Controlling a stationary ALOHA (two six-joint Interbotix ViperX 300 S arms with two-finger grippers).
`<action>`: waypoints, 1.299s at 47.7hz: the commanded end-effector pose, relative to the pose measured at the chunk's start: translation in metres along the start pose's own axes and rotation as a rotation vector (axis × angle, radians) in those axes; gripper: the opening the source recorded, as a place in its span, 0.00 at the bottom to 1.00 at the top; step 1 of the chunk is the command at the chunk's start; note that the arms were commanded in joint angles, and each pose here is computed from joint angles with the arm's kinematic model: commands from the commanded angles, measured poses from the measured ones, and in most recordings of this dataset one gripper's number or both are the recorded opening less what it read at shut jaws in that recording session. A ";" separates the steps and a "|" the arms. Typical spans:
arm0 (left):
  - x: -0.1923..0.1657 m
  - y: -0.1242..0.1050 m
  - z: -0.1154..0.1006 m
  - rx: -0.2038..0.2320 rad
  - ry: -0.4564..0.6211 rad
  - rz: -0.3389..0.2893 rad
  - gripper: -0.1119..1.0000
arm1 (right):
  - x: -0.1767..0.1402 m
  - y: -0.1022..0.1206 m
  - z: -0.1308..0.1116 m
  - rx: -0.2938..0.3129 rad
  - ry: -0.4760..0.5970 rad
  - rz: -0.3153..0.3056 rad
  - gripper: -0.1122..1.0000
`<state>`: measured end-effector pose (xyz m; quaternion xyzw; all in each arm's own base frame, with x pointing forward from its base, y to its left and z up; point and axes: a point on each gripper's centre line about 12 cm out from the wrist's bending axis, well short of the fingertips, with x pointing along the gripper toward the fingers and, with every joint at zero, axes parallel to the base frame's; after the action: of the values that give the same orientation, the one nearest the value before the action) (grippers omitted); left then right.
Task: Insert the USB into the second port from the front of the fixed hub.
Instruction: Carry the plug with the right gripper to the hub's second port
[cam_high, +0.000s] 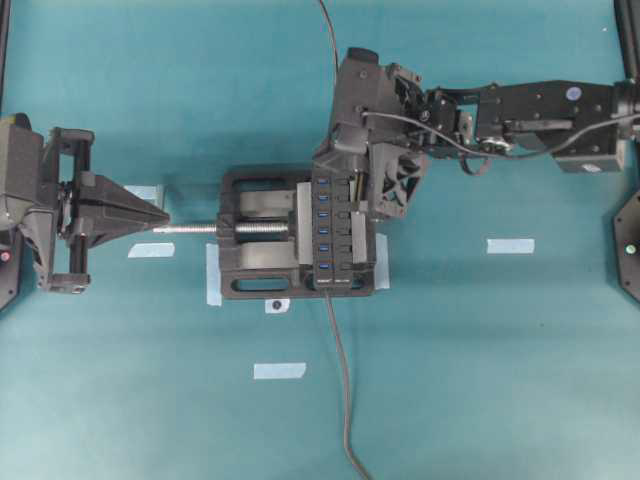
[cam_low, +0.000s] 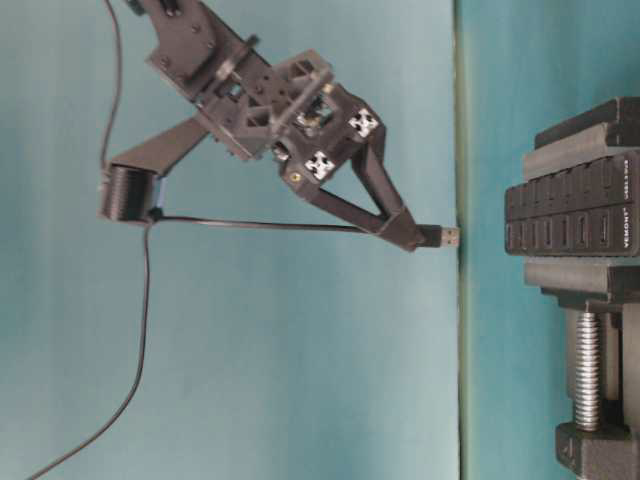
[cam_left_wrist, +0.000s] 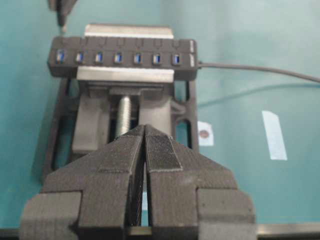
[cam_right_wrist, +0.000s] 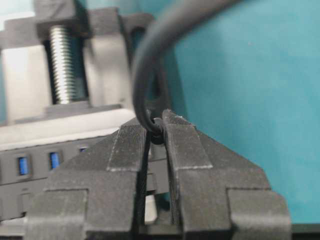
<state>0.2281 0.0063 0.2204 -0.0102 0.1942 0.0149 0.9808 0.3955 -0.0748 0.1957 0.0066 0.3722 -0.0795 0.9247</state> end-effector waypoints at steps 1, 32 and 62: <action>0.000 0.001 0.005 -0.001 -0.015 0.003 0.10 | -0.013 0.003 0.018 0.004 -0.059 0.005 0.15; 0.000 0.001 0.006 -0.001 -0.018 0.002 0.10 | -0.018 0.026 0.027 -0.006 -0.079 0.053 0.15; 0.000 0.001 0.005 -0.001 -0.017 0.002 0.10 | -0.028 0.056 0.024 -0.001 -0.047 0.114 0.15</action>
<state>0.2281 0.0066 0.2204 -0.0104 0.1942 0.0156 0.9808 0.4004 -0.0209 0.2158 0.0231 0.3672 -0.0296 0.9294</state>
